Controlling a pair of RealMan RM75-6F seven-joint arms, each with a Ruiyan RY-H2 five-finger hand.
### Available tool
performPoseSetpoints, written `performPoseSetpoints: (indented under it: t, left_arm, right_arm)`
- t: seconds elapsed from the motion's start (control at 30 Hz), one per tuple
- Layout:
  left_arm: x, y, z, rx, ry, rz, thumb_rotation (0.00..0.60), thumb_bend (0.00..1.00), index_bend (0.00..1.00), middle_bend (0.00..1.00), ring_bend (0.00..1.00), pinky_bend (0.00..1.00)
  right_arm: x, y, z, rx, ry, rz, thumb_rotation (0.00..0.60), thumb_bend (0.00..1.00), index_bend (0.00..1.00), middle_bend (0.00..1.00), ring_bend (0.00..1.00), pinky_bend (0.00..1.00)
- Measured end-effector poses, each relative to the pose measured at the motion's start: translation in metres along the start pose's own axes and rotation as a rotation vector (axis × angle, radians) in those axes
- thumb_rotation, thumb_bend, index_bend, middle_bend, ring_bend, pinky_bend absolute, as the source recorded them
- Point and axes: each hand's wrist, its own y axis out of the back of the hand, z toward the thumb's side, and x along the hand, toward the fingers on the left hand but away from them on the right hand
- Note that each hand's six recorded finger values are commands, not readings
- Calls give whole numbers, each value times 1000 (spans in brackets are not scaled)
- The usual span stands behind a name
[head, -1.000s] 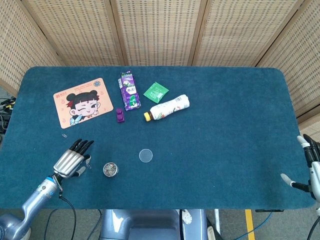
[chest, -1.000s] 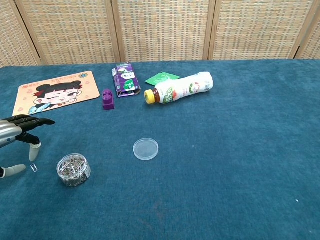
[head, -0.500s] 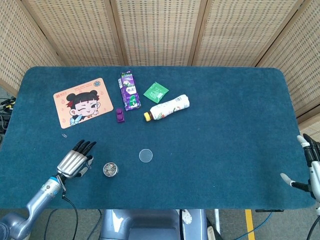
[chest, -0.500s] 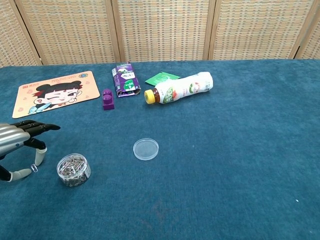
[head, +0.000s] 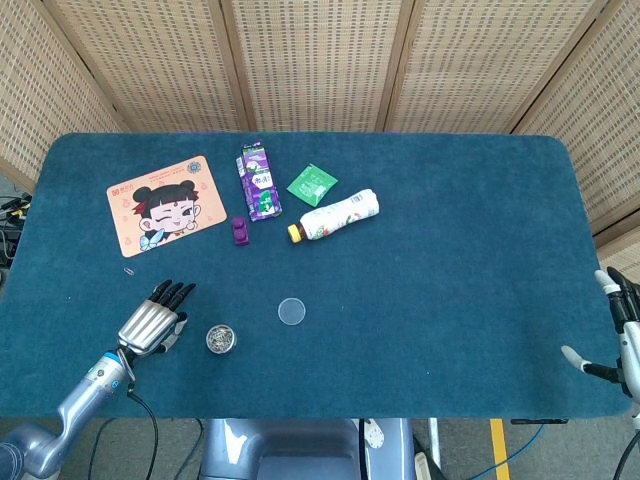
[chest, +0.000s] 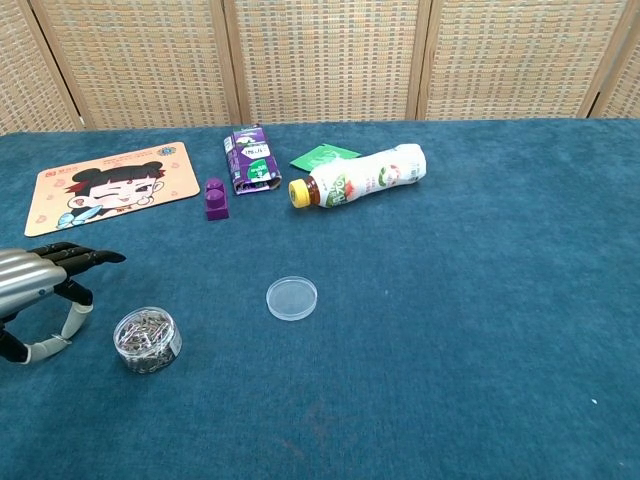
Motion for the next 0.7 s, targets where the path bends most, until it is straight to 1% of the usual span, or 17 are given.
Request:
performPoseSetpoints:
  t: [0.17, 0.43, 0.5, 0.63, 0.7]
  left_arm:
    - [-1, -2, -2, 6, 7, -8, 600, 461, 679, 0, 0, 0]
    - [-3, 3, -5, -9, 15, 8, 600, 472, 685, 0, 0, 0]
    - [-3, 12, -6, -28, 18, 40, 600, 473, 685, 0, 0, 0]
    - [-8, 46, -6, -82, 8, 138, 600, 473, 685, 0, 0, 0]
    - [-9, 58, -3, -102, -4, 166, 600, 474, 685, 0, 0, 0]
  right_arm:
    - [0, 0, 0, 0, 1, -1, 600, 0, 0, 0, 0, 0]
    - [0, 0, 1, 2, 0, -1, 600, 0, 0, 0, 0, 0]
    - [0, 0, 0, 1, 0, -1, 600, 0, 0, 0, 0, 0]
    - [0, 0, 1, 0, 1, -1, 600, 0, 0, 0, 0, 0]
    - [0, 0, 1, 0, 1, -1, 600, 0, 0, 0, 0, 0]
